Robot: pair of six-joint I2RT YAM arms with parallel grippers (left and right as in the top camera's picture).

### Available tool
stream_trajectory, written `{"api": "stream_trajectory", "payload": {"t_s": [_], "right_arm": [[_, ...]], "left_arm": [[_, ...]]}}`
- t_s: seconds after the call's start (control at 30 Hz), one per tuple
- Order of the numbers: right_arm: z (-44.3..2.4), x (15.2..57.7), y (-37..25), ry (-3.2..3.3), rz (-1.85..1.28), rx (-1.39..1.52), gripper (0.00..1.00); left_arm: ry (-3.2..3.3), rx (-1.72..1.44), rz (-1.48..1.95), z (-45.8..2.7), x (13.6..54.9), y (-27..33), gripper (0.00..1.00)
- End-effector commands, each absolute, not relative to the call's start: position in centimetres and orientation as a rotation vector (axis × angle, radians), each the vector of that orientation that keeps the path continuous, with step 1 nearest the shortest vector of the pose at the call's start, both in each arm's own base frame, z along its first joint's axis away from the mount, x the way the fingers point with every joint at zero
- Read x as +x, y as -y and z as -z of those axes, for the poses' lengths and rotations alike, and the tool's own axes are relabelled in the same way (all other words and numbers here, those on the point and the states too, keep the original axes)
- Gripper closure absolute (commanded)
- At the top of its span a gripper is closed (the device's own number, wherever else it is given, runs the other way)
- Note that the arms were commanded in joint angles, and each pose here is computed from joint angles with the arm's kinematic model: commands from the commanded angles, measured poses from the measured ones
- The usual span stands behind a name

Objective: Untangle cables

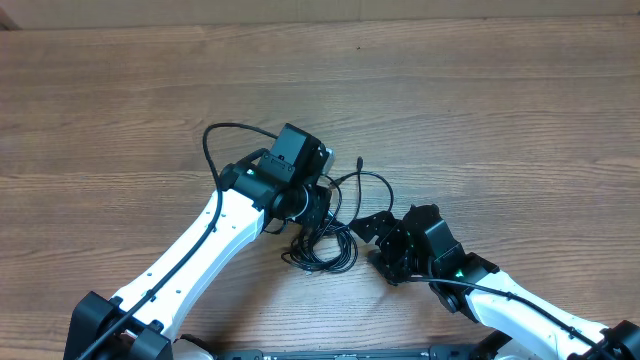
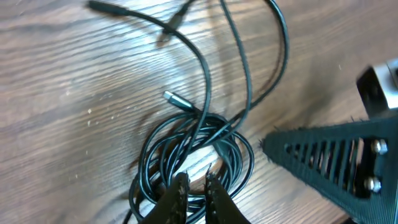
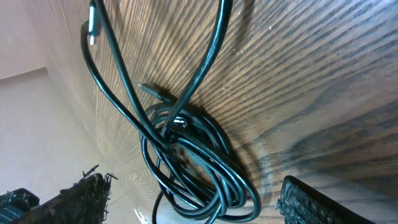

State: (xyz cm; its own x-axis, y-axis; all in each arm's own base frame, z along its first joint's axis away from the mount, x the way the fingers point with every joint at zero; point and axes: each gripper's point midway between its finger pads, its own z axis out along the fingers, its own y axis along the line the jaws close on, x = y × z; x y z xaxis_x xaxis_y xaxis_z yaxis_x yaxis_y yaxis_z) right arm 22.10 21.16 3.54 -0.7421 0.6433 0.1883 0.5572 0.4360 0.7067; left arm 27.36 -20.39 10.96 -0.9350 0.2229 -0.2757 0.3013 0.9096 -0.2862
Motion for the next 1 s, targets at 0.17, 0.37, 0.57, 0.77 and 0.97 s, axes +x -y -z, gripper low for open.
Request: {"api": "stream_trajectory", "payload": {"t_s": [0.17, 0.37, 0.57, 0.77, 0.97], "right_arm": [[-3.3, 22.3, -20.8, -2.562, -1.171, 1.053, 0.11], [-3.3, 22.5, -20.6, -2.582, -1.108, 0.81, 0.23], [-3.2, 22.7, -20.4, -2.575, -1.092, 0.8, 0.13], [-3.1, 22.9, -20.0, -2.571, -1.047, 0.741, 0.1], [-3.0, 22.9, -20.0, -2.574, -1.044, 0.743, 0.09]], "left_arm": [[-2.854, 0.094, 0.466, -11.6, 28.0, 19.8, 0.75], [-2.851, 0.128, 0.431, -11.5, 28.0, 19.5, 0.62], [-2.776, 0.668, 0.245, -9.8, 27.6, 18.0, 0.28], [-2.755, 0.677, 0.053, -6.1, 28.1, 15.7, 0.2], [-2.73, 0.882, 0.297, -2.9, 25.5, 18.0, 0.22]]}}
